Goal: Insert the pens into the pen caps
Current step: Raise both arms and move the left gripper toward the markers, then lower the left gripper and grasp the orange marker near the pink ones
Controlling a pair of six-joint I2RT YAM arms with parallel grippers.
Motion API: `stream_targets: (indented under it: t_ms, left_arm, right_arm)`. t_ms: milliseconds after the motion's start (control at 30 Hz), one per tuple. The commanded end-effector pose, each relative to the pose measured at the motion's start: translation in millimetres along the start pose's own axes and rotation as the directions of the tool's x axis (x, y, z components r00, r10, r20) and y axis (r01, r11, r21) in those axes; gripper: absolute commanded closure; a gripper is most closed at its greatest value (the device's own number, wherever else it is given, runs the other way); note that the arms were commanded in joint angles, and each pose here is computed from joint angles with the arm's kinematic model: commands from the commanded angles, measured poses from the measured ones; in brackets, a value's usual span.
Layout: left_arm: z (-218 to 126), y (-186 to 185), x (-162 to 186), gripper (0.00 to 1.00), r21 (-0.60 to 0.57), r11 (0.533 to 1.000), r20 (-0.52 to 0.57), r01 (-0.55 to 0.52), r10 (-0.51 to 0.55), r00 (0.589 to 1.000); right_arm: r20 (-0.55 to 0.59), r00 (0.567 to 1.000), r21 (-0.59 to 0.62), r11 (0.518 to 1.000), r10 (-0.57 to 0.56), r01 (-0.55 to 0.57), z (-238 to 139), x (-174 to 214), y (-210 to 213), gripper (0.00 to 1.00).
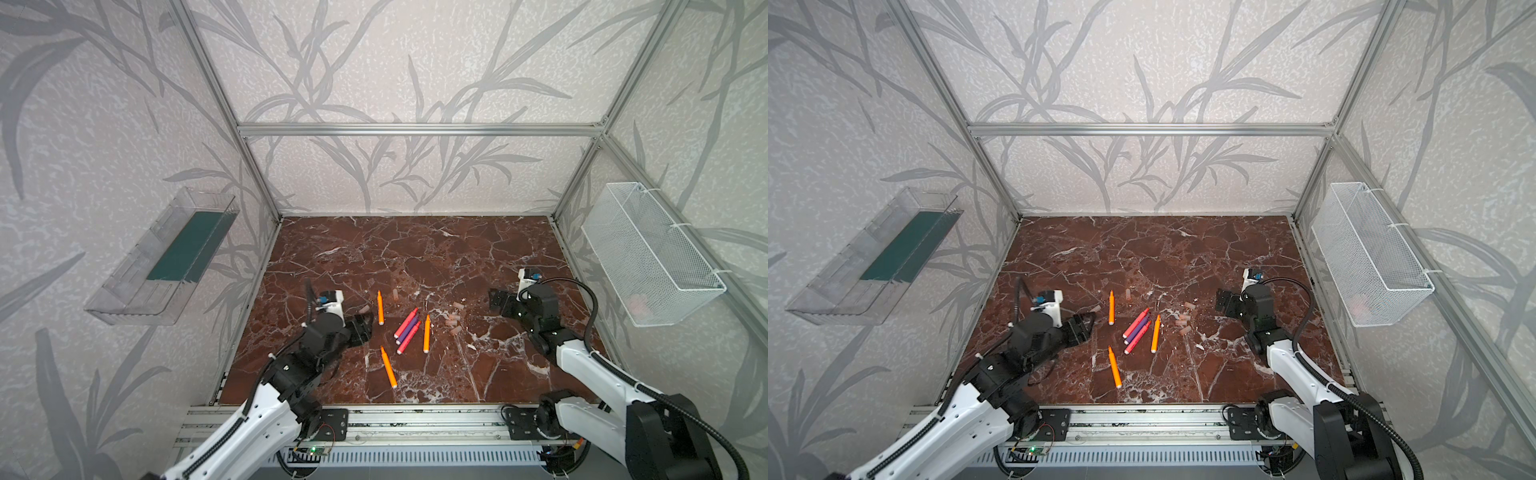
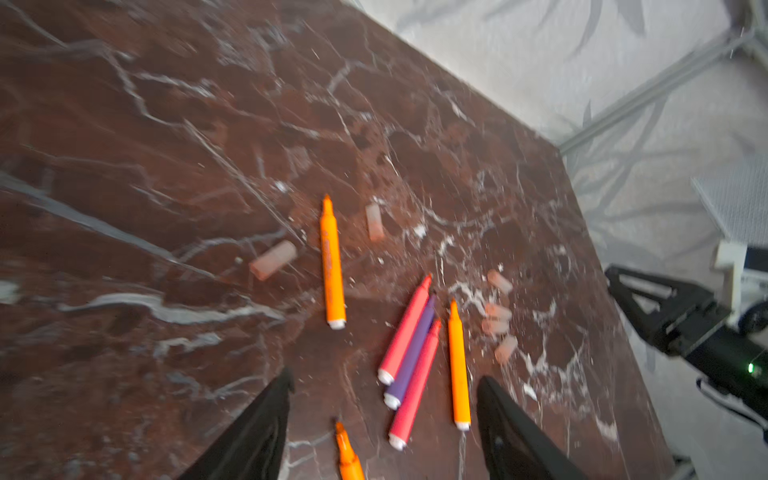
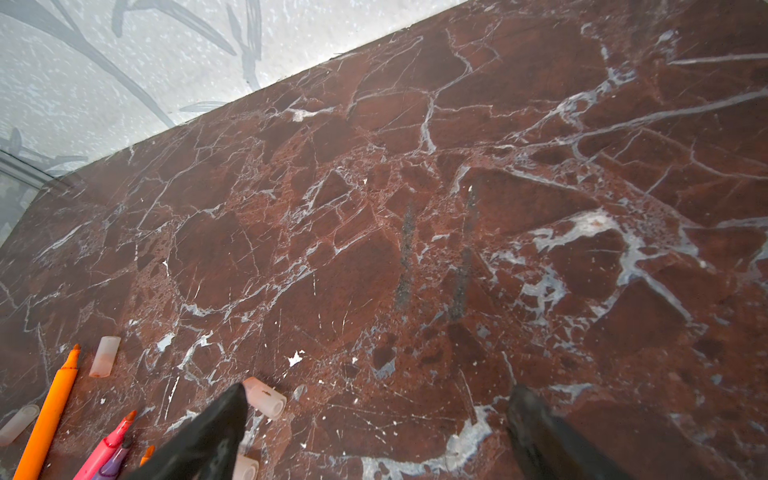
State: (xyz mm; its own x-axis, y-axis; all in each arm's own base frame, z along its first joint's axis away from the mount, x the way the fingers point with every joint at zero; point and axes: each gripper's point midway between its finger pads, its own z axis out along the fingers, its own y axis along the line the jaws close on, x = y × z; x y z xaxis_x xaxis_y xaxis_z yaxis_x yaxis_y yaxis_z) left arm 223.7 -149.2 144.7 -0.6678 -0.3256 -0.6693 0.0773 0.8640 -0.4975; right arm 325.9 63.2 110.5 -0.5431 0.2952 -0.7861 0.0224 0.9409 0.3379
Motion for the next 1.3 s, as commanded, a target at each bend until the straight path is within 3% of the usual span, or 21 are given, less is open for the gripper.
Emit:
stream_targets:
  t_ms: [0,167,367,667,867,1267]
  left_arm:
    - [13,-18,-3,0.31,-0.098,0.992,0.056,-0.085,0.091,0.994]
    - [37,-43,28,0.36,-0.152,0.970,-0.042,-0.189,0.184,0.982]
    - [64,-67,67,0.37,-0.091,0.969,-0.137,-0.229,0.215,0.967]
    - [92,-107,100,0.40,-0.015,0.959,-0.221,-0.282,0.272,0.937]
    - [112,-108,112,0.46,-0.062,0.952,-0.254,-0.299,0.274,0.927]
    - [130,-93,127,0.49,-0.160,0.924,-0.307,-0.347,0.288,0.907]
  right_arm:
    - [0.034,0.999,0.009,1.000,-0.020,0.019,1,-16,5,0.05]
    - [0.025,0.999,0.017,1.000,-0.025,0.024,2,-14,5,0.06]
    - [0.023,0.999,0.022,0.999,-0.027,0.027,2,-14,5,0.06]
    - [0.020,0.999,0.025,0.999,-0.031,0.030,2,-13,5,0.07]
    - [0.016,0.999,0.024,0.999,-0.035,0.035,2,-12,6,0.07]
    - [0.017,0.999,0.024,0.999,-0.039,0.039,2,-12,7,0.07]
